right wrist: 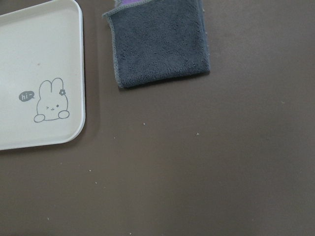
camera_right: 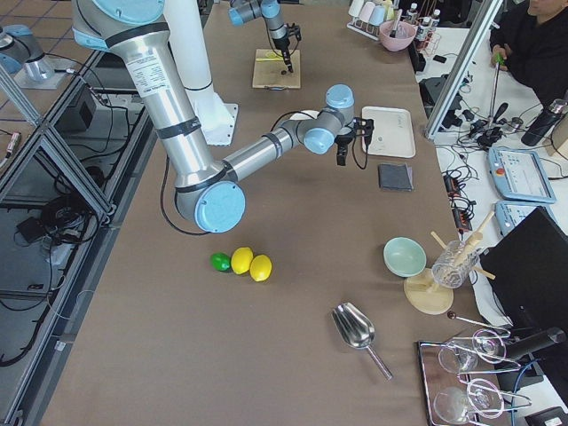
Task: Place red cherry on plate
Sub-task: 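Grasp the dark red cherries on the cutting board with the left gripper and lift, then carry the cherries with the left gripper over the white plate and lower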
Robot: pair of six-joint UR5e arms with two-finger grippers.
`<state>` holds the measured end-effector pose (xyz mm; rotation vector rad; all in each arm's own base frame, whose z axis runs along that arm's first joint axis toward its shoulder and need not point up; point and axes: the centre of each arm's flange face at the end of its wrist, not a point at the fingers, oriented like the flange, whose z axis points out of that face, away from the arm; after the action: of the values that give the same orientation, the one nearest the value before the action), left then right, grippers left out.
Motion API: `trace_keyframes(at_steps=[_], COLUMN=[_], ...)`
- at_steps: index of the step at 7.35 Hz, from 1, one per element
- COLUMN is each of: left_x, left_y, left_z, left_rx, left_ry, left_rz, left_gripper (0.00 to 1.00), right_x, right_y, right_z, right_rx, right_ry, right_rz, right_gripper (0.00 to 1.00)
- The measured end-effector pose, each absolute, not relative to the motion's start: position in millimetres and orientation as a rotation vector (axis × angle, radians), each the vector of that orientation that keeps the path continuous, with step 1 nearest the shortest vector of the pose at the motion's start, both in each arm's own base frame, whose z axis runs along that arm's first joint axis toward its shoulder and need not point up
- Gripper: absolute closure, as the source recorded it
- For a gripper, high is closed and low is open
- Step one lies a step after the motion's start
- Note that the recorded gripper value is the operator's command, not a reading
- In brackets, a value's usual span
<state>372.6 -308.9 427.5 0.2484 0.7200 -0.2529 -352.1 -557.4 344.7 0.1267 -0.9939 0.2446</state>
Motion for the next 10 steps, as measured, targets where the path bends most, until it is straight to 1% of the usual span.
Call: trace_keyframes(at_steps=[3, 5, 6, 8, 9, 10], left_x=[363.5, 339.2, 333.6, 353.9, 372.3, 393.9], left_y=[-316.5, -353.5, -380.8, -425.4, -440.6, -449.6], left_z=[418.3, 392.9, 366.8, 285.2, 245.6, 219.0], left_rx=[0.26, 0.289, 0.299, 0.309, 0.308, 0.301], left_ry=[0.735, 0.735, 0.725, 0.714, 0.712, 0.717], left_rz=[-0.27, -0.301, -0.312, -0.333, -0.339, -0.346], left_gripper=[1.0, 1.0, 1.0, 1.0, 1.0, 1.0], right_x=[-342.7, -323.1, -310.7, -277.6, -259.6, -239.9], right_y=[-558.0, -563.2, -566.5, -573.8, -578.6, -583.1], right_z=[341.1, 341.1, 349.6, 385.5, 402.0, 416.6], right_rx=[0.124, 0.111, 0.107, 0.127, 0.13, 0.126], right_ry=[-1.009, -1.023, -1.016, -0.954, -0.908, -0.869], right_rz=[0.245, 0.258, 0.265, 0.229, 0.207, 0.188], right_gripper=[0.0, 0.0, 0.0, 0.0, 0.0, 0.0])
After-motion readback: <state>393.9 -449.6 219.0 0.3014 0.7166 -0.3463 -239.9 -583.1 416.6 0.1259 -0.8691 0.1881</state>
